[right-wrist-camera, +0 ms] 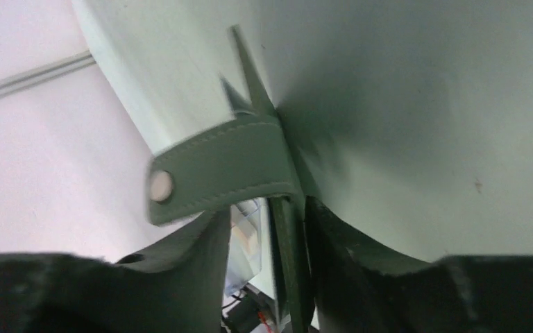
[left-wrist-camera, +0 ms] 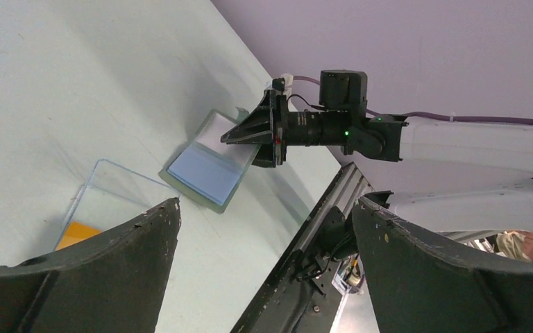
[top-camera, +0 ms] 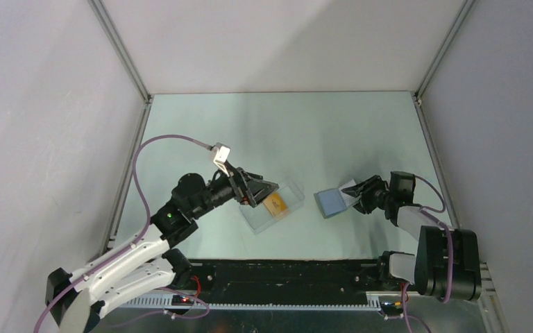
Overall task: Put the credit cards into the card holder
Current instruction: Open the card holder at the center of the board.
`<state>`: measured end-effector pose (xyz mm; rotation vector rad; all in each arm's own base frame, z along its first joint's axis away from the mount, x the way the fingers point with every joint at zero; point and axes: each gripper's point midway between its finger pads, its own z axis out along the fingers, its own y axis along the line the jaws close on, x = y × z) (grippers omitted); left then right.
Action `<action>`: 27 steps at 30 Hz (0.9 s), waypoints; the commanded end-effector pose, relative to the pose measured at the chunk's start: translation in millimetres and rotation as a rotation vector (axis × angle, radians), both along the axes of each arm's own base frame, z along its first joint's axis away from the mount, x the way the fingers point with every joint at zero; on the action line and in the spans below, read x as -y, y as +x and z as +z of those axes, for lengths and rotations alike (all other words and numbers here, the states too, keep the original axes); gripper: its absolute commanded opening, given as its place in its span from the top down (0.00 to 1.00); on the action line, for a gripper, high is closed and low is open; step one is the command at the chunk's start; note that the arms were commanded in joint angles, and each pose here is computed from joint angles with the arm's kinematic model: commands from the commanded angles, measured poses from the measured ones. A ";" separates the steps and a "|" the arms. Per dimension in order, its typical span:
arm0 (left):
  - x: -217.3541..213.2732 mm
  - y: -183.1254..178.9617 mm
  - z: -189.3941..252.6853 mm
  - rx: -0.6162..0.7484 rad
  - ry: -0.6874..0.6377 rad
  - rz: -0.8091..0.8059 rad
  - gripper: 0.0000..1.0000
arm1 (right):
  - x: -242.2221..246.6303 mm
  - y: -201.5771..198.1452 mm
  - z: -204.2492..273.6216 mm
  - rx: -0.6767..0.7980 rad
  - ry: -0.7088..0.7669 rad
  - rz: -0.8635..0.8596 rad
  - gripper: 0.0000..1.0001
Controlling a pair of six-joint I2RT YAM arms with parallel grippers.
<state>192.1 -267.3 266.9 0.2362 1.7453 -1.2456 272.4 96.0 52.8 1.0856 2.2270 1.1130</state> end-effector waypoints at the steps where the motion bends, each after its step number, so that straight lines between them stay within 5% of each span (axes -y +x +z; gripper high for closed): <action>1: -1.5 -1.6 35.4 0.076 -0.076 -0.004 0.03 | 2.9 -12.2 -2.2 -0.051 -0.022 -0.018 0.47; 5: -2.1 -2.1 35.1 0.077 -0.076 -0.004 0.03 | 7.1 -25.4 -1.6 -0.105 -0.032 -0.052 0.16; 9: -2.5 -2.8 31.8 0.075 -0.071 -0.005 0.03 | 17.9 -38.8 2.9 -0.146 -0.085 -0.101 0.01; 19: -12.9 7.4 1.5 0.000 -0.002 0.082 0.00 | 68.0 -50.7 27.6 -0.088 -0.347 -0.282 0.01; 27: -53.4 25.0 -70.4 -0.324 0.177 0.360 0.00 | 61.3 -30.3 68.6 0.033 -0.415 -0.127 0.01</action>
